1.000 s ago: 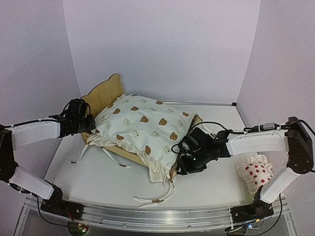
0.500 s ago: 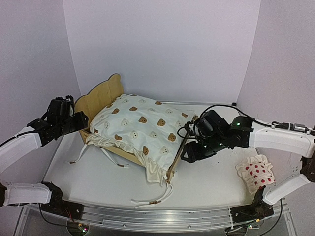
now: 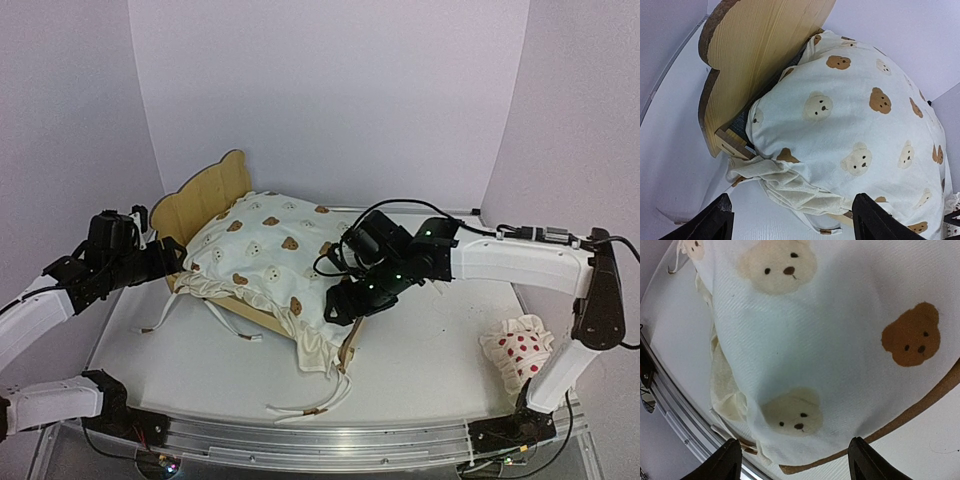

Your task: Set up the pet bed

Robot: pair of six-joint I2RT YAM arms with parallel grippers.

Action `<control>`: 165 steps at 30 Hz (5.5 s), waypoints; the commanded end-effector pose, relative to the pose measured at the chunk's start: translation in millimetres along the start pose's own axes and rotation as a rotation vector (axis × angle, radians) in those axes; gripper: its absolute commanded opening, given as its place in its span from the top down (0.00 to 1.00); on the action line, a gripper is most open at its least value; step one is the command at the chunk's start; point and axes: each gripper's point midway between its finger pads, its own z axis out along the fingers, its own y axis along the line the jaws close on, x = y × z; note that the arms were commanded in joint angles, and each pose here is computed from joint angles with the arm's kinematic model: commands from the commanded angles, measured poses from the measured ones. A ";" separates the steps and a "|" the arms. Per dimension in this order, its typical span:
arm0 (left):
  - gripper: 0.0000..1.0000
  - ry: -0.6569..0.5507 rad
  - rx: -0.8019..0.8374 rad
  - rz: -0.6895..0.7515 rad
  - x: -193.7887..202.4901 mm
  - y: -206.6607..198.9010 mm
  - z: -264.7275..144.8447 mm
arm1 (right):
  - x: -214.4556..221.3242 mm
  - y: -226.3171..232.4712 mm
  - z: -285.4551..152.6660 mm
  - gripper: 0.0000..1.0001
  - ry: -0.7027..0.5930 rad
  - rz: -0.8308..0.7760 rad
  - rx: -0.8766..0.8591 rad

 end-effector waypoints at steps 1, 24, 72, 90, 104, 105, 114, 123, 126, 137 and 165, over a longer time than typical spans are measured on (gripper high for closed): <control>0.17 0.002 0.040 -0.008 1.3 -5.6 -6.4 | -3.9 1.3 9.0 0.27 0.019 -0.037 0.055; 0.27 0.010 0.312 0.068 -3.7 -55.9 -20.7 | -68.6 35.1 -22.9 1.00 -0.139 -0.150 0.091; 0.54 0.237 0.923 0.601 174.7 -254.2 7.0 | -143.8 52.9 -109.2 1.00 -0.389 -0.193 0.116; 0.56 0.285 0.940 0.652 203.9 -279.2 16.5 | -140.5 52.1 -107.2 1.00 -0.387 -0.198 0.113; 0.82 0.304 0.935 0.666 218.3 -281.7 18.0 | -137.9 49.7 -110.1 1.00 -0.393 -0.200 0.117; 0.87 0.298 0.929 0.667 217.3 -282.1 17.6 | -137.8 49.1 -110.1 1.00 -0.393 -0.199 0.118; 1.00 0.199 0.834 0.628 170.5 -289.1 5.4 | -135.8 45.7 -112.6 1.00 -0.401 -0.197 0.128; 1.00 0.096 0.774 0.570 117.8 -305.8 -8.4 | -137.8 42.2 -114.9 1.00 -0.424 -0.191 0.144; 1.00 0.070 0.728 0.564 105.6 -307.2 -5.1 | -138.3 42.0 -114.8 1.00 -0.429 -0.190 0.146; 1.00 0.004 0.683 0.555 79.0 -316.1 -7.7 | -136.5 40.2 -108.1 1.00 -0.424 -0.190 0.151; 1.00 -0.187 0.689 0.691 41.9 -328.8 -24.4 | -143.1 41.4 -102.6 1.00 -0.437 -0.196 0.163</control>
